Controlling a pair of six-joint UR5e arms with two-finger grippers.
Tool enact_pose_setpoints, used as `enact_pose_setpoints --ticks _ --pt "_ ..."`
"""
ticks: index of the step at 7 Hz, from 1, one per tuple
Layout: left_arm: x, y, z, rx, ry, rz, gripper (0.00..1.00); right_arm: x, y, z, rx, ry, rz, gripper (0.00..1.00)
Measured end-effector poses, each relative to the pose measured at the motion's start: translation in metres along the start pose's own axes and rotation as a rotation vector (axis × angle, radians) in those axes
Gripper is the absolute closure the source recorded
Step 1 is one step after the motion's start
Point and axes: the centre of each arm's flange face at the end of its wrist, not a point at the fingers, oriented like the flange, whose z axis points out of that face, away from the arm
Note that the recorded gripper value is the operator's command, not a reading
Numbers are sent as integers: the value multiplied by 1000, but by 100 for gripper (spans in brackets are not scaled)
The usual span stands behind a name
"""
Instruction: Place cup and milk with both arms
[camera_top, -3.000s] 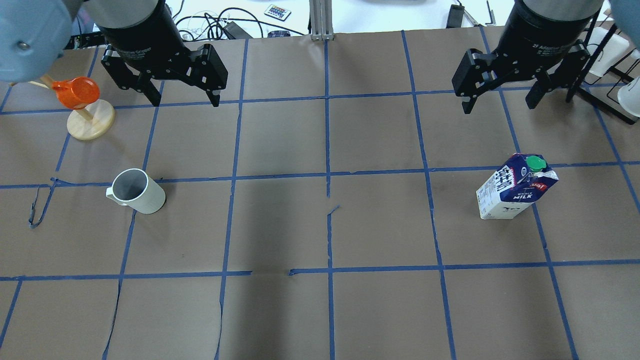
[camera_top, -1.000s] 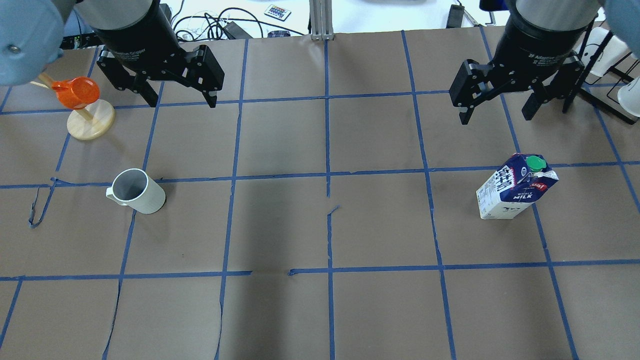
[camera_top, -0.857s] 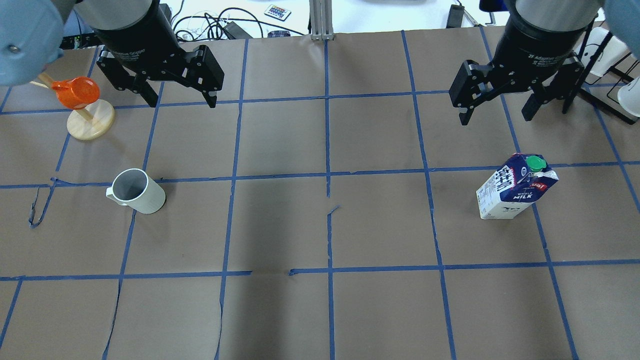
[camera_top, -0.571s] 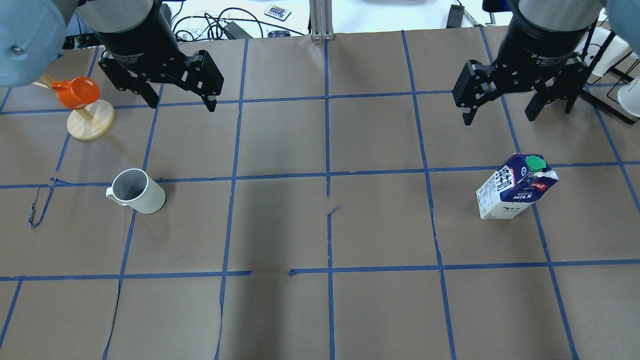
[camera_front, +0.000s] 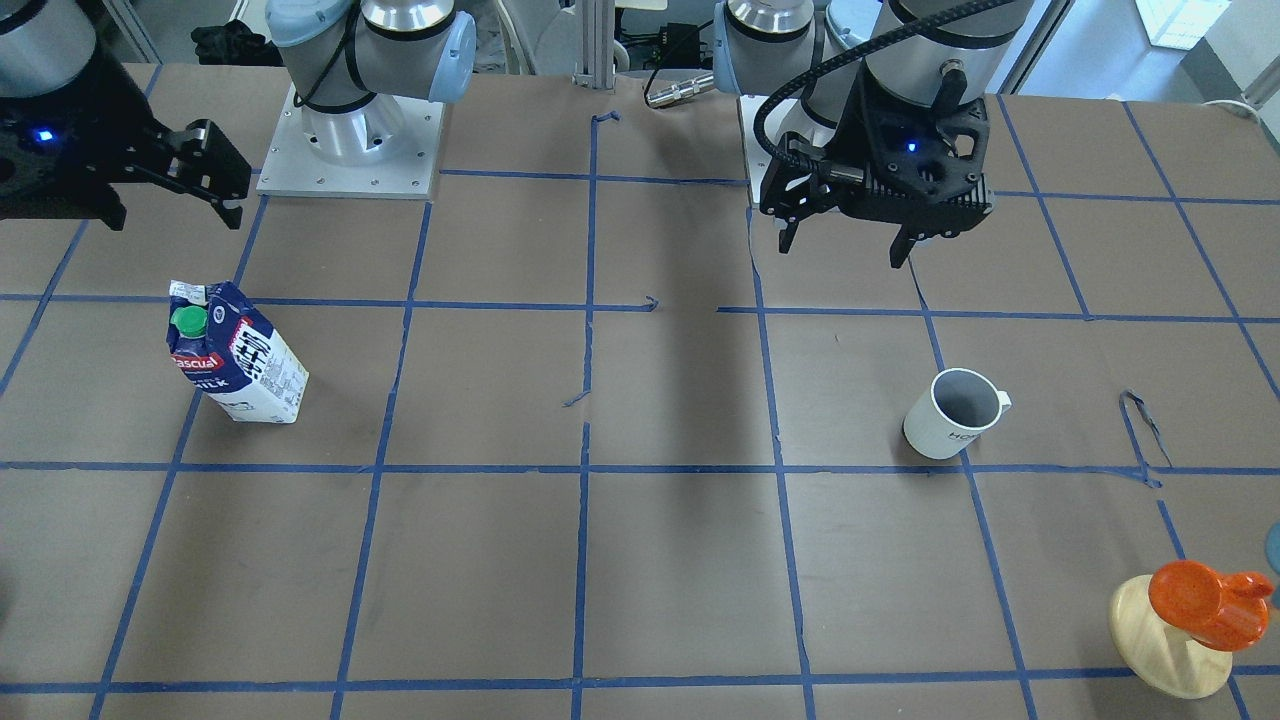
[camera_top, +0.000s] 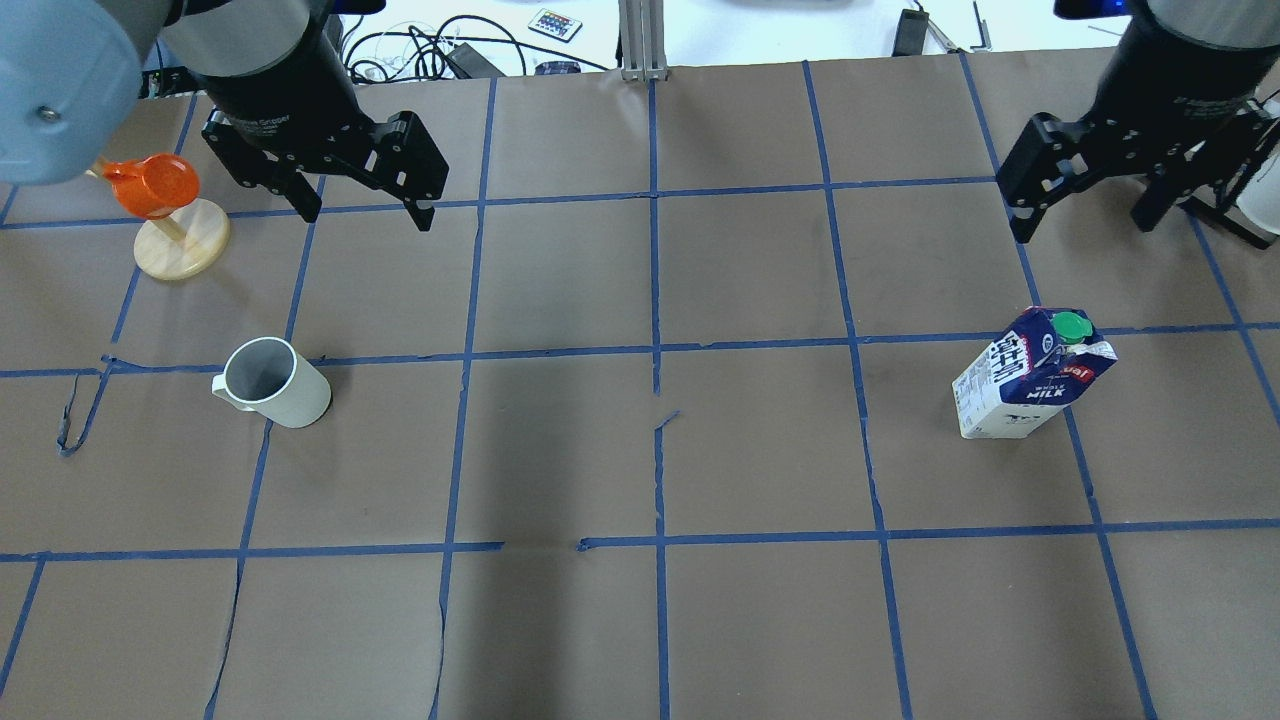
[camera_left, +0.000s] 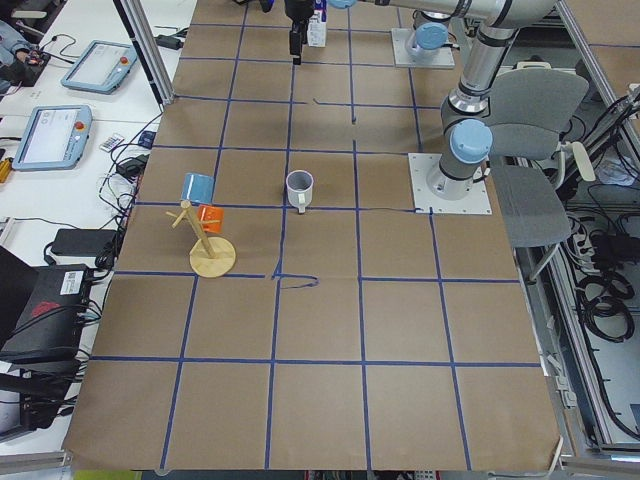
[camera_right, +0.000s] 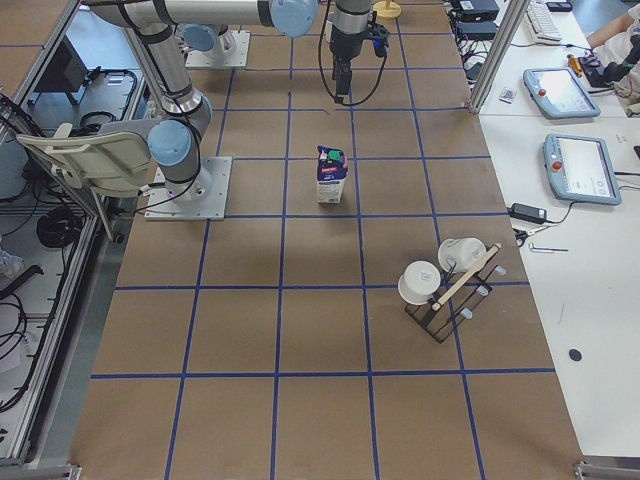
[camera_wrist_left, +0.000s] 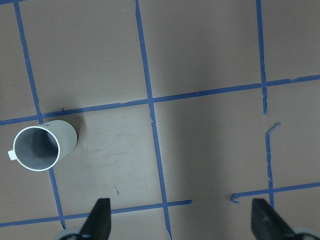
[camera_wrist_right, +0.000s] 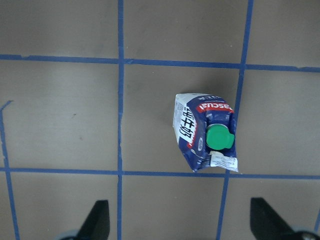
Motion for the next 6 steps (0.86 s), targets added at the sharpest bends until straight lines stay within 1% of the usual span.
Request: enact_pose_setpoints --ticks 2,4,5,6 --pt "-1 -2 0 7 27 -24 0 36 -14 43 -10 -12 11 0" --pt "-21 -7 8 -5 35 -85 0 50 -28 88 -25 -19 -54 0" --pt "-42 -10 21 -30 37 -120 0 55 -33 106 -33 -24 -67 0" --pt "-66 -13 43 -64 39 -139 0 58 -38 119 -40 -28 -70 0"
